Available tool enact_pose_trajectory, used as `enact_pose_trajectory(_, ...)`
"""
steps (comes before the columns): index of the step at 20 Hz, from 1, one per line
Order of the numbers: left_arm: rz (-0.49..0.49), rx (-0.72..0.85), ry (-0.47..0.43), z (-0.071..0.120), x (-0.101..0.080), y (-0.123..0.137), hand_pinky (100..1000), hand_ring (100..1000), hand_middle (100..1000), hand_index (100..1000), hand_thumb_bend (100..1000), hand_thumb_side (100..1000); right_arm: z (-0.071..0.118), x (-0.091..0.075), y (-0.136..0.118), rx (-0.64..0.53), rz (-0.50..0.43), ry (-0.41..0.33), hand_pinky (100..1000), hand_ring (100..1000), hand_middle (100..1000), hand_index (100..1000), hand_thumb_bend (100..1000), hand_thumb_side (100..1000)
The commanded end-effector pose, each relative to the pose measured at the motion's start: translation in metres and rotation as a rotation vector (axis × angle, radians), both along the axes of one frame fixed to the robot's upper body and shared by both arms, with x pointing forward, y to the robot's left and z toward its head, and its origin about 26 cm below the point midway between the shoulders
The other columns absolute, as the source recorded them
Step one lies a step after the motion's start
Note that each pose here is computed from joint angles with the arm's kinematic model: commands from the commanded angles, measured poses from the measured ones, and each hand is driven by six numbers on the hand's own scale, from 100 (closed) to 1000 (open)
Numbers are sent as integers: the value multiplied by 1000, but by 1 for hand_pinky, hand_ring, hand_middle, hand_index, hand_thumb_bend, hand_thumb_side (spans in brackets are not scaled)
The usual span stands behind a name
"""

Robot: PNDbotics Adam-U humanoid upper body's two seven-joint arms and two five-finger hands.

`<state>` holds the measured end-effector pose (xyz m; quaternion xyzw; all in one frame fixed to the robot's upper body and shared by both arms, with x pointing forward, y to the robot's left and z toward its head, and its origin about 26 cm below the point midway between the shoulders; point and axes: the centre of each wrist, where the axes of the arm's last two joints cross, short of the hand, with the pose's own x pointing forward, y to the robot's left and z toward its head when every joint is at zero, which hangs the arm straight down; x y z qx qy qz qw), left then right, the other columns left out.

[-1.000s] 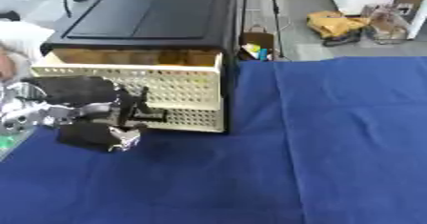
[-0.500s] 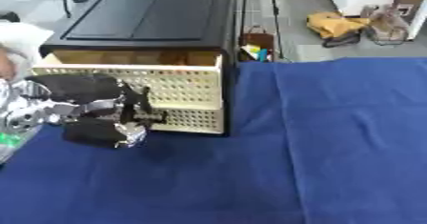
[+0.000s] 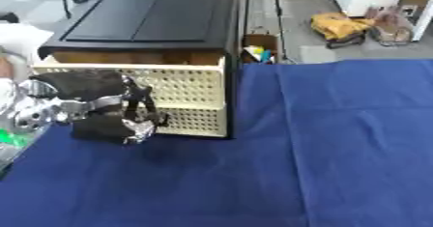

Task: Pick up objects from table and place into drawer.

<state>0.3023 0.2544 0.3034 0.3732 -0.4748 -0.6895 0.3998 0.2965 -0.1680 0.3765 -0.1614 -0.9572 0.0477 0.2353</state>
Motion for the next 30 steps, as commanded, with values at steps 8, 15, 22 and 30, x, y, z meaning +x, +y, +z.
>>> enact_pose_trajectory(8,53,0,-51,12,-4,0,100,175,606,952,100,1000,8,-6,-1,12,-7,-38,679,811,391,671,268,1000)
enact_pose_trajectory(15,75,-15,-72,15,-4,-2,100,175,619,951,100,1000,9,-6,-1,13,-8,-40,681,811,391,671,271,1000)
enact_pose_trajectory(22,89,-31,-84,18,-4,-3,100,193,646,959,100,1000,9,-6,-1,16,-6,-40,683,812,392,671,268,1000)
enact_pose_trajectory(30,109,-39,-87,21,5,-4,100,203,682,974,100,1000,9,-7,0,20,-3,-42,684,813,392,670,267,1000)
